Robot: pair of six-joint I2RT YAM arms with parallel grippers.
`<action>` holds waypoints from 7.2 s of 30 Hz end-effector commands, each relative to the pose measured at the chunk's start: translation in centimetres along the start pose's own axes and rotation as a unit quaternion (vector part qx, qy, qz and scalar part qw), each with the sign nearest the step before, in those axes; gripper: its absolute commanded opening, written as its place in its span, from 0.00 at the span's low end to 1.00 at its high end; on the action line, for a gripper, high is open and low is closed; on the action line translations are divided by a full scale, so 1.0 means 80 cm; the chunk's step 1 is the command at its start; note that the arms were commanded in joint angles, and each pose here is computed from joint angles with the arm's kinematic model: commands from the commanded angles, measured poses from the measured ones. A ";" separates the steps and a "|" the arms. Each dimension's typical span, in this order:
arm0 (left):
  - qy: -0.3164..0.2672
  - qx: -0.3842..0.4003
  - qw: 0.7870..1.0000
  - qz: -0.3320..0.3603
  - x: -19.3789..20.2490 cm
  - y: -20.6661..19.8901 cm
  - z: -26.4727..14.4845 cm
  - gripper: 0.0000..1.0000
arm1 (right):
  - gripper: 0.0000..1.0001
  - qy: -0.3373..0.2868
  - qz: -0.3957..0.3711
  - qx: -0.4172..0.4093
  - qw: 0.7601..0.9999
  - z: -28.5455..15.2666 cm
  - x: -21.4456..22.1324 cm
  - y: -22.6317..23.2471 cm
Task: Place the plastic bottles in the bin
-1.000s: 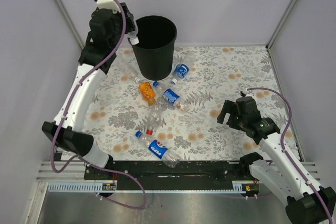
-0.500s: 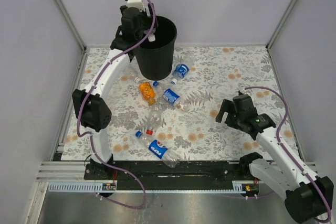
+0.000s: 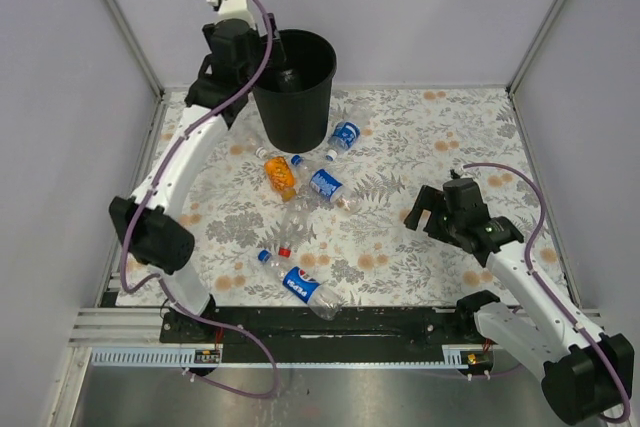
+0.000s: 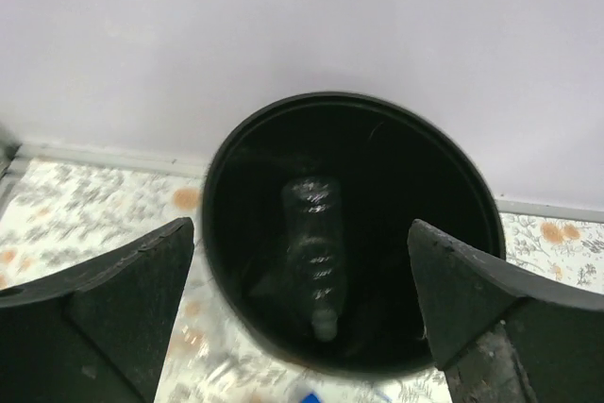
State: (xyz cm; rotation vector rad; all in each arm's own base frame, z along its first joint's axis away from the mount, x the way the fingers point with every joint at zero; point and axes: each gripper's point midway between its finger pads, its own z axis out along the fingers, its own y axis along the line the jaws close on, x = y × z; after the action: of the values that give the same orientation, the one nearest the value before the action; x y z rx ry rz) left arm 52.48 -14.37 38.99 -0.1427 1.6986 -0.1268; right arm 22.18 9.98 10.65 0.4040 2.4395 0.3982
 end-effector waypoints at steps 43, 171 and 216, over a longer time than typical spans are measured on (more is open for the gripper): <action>0.360 -0.194 0.870 -0.276 0.380 0.235 0.083 0.63 | 0.99 -0.032 0.029 -0.036 0.998 -0.020 -0.003 0.009; 0.041 0.035 0.995 -0.080 0.016 0.015 -0.134 0.45 | 0.99 -0.016 0.039 -0.077 0.996 -0.035 0.044 -0.004; 0.356 0.047 0.930 -0.082 0.344 0.033 -0.321 0.99 | 0.99 -0.002 0.037 -0.095 0.995 -0.030 0.047 0.006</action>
State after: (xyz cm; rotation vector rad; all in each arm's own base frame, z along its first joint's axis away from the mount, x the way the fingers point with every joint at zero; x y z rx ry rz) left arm 22.64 -14.33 14.64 -0.3062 2.4502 -0.3213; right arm 17.73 10.75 9.78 0.4383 2.3988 0.5988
